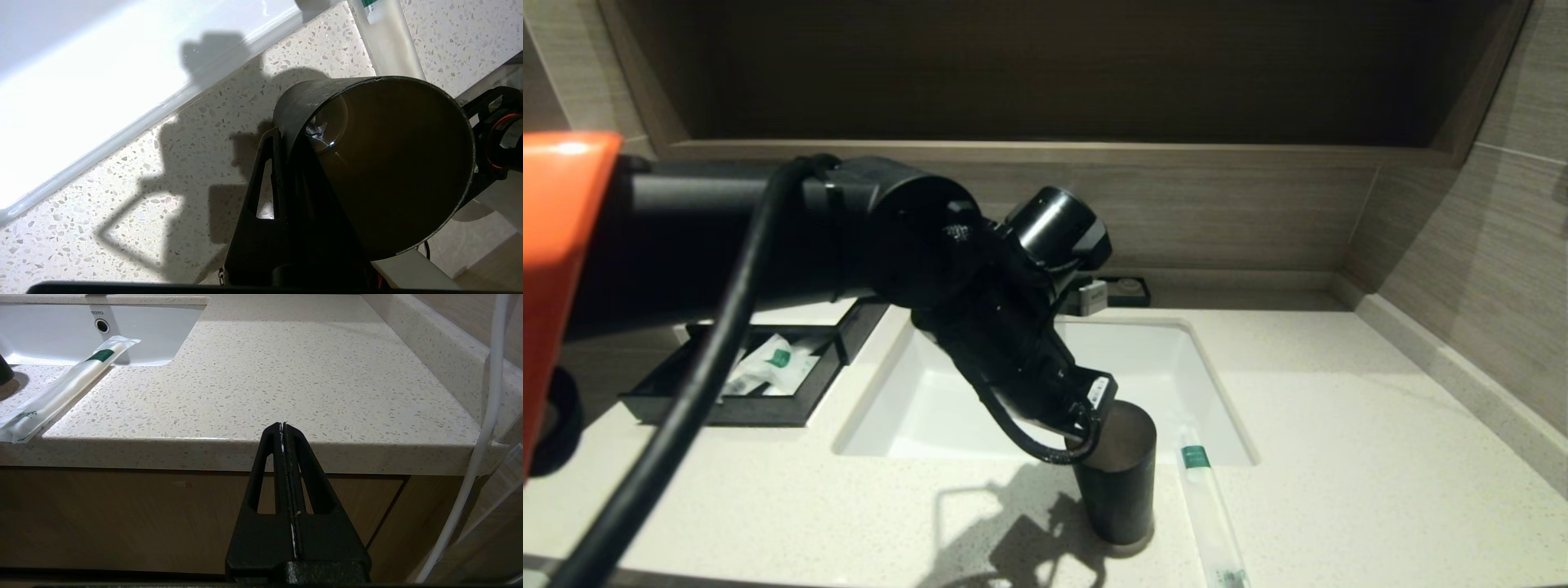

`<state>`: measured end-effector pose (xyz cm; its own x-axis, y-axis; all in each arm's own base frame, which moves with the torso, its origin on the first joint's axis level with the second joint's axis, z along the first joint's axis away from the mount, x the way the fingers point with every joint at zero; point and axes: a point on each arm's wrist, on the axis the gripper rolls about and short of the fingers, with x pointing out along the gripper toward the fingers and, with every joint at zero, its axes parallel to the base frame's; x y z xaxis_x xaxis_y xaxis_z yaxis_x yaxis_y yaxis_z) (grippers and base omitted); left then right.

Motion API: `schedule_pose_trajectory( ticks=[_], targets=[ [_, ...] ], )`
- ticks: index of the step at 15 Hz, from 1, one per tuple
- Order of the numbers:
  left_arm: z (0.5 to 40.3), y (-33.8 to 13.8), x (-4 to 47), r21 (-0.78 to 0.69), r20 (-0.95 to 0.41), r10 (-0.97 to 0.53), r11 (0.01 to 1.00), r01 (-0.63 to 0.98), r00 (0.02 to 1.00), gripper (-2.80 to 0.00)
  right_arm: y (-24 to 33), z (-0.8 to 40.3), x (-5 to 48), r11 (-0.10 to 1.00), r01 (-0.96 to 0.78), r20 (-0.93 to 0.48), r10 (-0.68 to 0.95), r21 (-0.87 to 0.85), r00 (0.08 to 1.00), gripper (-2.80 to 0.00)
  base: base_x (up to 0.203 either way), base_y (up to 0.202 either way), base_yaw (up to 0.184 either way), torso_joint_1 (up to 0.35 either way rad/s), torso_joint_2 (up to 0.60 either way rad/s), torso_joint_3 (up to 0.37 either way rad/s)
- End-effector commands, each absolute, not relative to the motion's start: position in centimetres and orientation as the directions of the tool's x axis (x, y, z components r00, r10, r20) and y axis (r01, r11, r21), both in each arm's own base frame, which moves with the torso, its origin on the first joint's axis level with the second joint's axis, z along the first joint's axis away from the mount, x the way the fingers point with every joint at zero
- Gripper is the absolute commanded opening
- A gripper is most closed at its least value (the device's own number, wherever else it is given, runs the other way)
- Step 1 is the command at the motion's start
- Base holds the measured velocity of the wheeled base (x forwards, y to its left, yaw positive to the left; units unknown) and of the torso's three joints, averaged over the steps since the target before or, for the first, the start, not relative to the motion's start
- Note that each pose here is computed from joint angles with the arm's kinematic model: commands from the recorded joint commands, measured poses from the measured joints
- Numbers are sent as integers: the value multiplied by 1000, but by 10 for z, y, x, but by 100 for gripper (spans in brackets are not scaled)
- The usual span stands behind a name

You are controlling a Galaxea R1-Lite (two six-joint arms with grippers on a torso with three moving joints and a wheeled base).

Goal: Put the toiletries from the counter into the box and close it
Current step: Pick up the cup

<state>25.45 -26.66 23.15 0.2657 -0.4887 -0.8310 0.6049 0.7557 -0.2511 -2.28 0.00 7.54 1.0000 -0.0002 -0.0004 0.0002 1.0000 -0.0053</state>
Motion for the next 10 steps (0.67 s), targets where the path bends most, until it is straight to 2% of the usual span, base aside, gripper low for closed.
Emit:
schedule_pose_trajectory(
  ticks=[1, 6, 10],
  targets=[
    [234, -265, 253, -253, -830, -490, 756, 604, 266, -280, 0, 75, -23, 1000, 0, 0, 0, -6, 1000, -280, 0, 0, 0, 0, 0, 0],
    [251, -255, 245, -254, -808, -510, 753, 607, 295, -280, 0, 75, -23, 1000, 0, 0, 0, -6, 1000, -280, 0, 0, 0, 0, 0, 0],
    [268, -240, 240, -190, -788, -467, 803, 565, 400, -280, 0, 75, -23, 1000, 0, 0, 0, -6, 1000, -280, 0, 0, 0, 0, 0, 0]
  ],
)
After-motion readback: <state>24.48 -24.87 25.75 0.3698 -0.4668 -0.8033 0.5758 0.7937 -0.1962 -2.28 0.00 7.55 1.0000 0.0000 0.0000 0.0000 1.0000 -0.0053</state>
